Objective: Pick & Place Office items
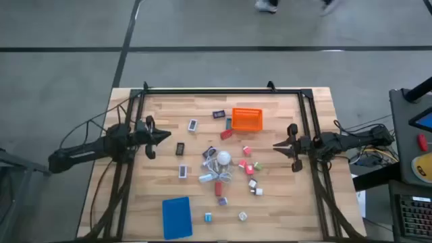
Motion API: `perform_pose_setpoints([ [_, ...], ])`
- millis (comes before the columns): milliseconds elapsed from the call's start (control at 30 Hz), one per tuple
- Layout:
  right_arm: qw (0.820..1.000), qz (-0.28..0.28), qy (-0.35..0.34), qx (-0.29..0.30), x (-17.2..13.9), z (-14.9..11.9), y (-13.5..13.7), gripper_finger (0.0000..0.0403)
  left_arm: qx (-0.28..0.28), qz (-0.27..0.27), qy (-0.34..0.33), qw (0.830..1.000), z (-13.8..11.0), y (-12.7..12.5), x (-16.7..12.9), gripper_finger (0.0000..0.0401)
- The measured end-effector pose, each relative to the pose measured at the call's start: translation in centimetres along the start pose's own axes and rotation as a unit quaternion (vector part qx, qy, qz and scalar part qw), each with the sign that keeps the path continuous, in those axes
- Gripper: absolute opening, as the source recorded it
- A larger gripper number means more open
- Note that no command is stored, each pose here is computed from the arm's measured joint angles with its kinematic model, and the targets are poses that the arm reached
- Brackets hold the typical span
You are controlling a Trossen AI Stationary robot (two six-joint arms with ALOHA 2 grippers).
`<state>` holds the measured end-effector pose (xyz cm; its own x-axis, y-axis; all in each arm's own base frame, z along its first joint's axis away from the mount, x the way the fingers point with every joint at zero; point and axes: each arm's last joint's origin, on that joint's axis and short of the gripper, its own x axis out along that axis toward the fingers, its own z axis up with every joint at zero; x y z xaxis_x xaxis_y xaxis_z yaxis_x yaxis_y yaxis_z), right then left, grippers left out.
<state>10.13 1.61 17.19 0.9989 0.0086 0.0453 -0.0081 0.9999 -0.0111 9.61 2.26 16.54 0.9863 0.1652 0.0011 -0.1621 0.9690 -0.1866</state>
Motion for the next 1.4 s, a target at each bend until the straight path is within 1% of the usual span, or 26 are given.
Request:
perform_pose_setpoints([
  [300,1.0,-0.002,-0.018,0.014,-0.01,0.36,-0.02,0.0054,0.006,0.004,-0.006,1.0,0.09,0.02,0.01,0.0016],
  [1400,1.0,-0.003,-0.017,0.018,-0.01,0.34,-0.02,0.0054,0.017,0.005,0.004,1.0,-0.07,0.04,0.02,0.0016],
])
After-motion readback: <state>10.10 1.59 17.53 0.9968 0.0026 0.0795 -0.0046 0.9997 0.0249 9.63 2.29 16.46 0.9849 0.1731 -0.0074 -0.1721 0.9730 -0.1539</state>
